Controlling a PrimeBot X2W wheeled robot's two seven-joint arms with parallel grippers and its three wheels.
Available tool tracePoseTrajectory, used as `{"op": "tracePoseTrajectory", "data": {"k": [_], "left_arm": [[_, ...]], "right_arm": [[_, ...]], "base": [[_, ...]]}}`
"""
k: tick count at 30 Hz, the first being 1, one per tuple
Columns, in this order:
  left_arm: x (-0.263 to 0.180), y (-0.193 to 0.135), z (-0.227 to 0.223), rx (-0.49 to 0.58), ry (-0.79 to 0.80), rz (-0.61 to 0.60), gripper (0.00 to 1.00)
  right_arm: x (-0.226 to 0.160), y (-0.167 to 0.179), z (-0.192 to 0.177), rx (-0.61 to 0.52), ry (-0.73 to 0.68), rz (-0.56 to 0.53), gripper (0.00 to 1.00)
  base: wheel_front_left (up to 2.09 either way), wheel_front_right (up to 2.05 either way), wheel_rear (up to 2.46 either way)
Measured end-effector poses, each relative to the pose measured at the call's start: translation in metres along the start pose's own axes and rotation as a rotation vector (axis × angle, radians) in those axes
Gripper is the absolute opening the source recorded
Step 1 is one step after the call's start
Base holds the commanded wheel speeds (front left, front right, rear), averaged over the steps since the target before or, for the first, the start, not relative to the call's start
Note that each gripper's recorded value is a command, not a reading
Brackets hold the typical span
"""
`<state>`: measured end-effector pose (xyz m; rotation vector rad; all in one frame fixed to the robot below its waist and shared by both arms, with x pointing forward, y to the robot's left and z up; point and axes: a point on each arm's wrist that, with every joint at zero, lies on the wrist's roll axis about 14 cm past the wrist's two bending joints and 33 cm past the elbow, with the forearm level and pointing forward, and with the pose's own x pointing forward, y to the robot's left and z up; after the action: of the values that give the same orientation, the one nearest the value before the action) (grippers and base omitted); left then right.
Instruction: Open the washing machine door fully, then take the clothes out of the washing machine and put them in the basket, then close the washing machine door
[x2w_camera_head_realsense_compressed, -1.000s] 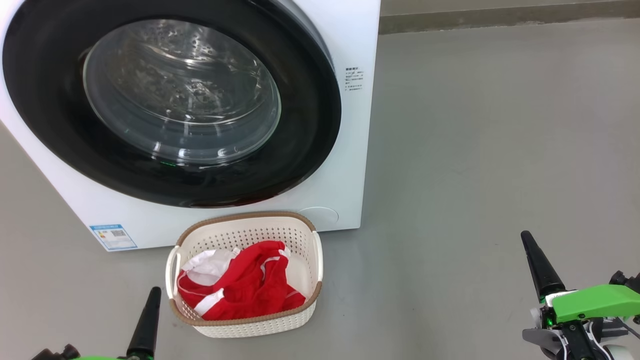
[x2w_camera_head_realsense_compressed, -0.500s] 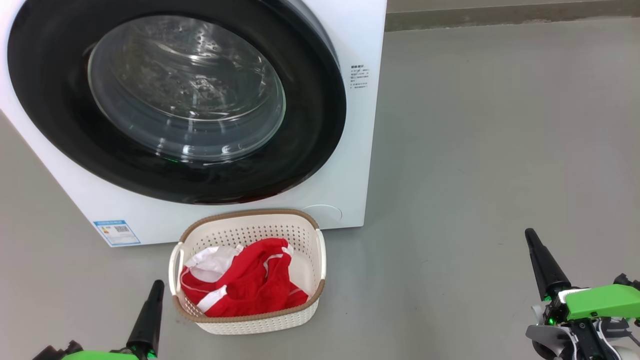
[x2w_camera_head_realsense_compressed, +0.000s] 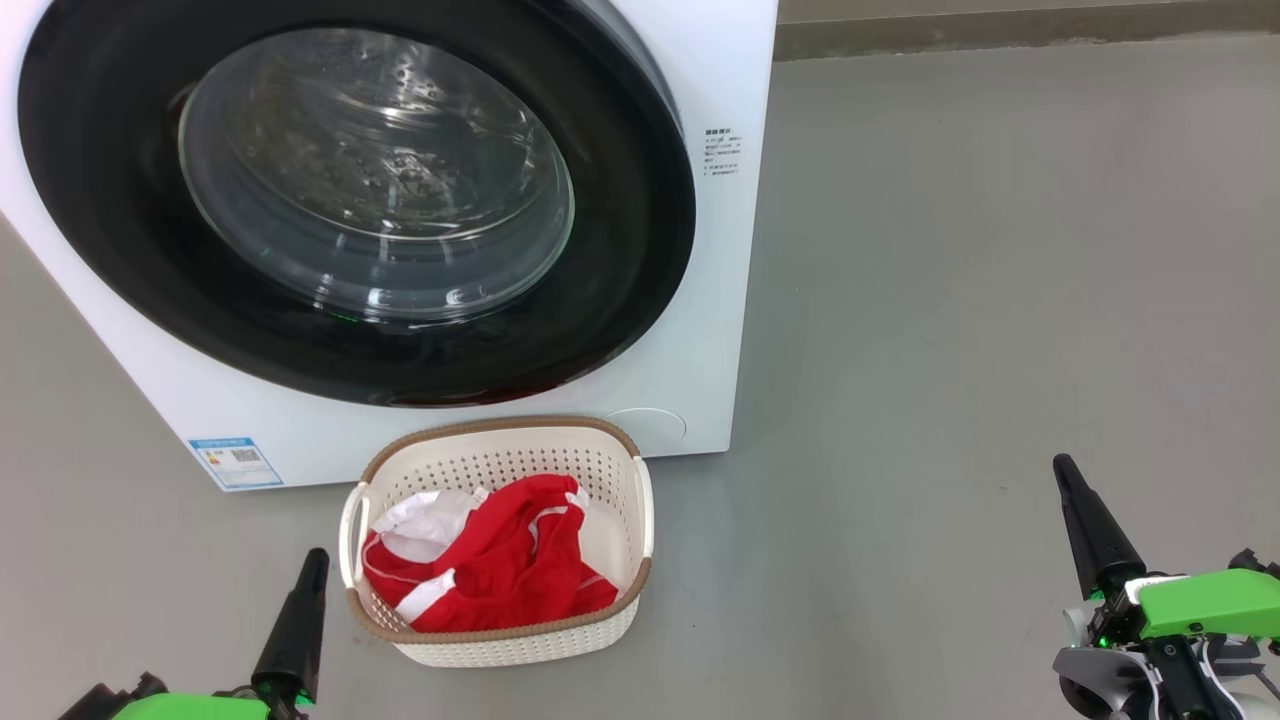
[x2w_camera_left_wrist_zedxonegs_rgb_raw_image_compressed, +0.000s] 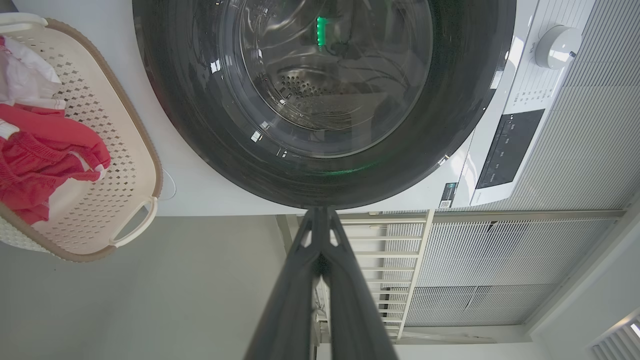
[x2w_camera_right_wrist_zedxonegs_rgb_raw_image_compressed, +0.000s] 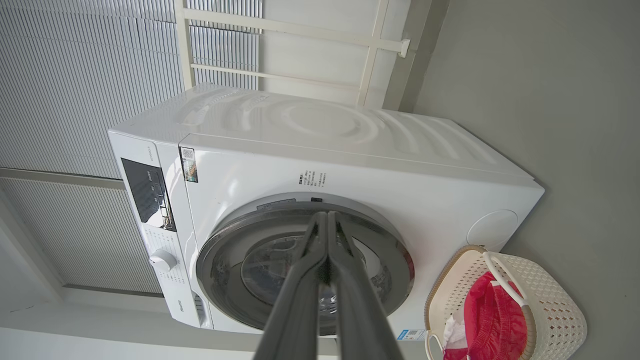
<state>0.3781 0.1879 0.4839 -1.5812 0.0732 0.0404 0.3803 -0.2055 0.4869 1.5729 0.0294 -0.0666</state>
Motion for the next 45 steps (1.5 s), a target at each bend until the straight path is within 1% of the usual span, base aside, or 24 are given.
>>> {"op": "tracePoseTrajectory", "data": {"k": [45], "left_arm": [[0.0, 0.0001, -0.0001, 0.0, 0.001, 0.0, 0.0]], "right_arm": [[0.0, 0.0001, -0.0005, 0.003, 0.0, 0.0, 0.0]], "base": [[0.0, 0.0, 0.0]]}}
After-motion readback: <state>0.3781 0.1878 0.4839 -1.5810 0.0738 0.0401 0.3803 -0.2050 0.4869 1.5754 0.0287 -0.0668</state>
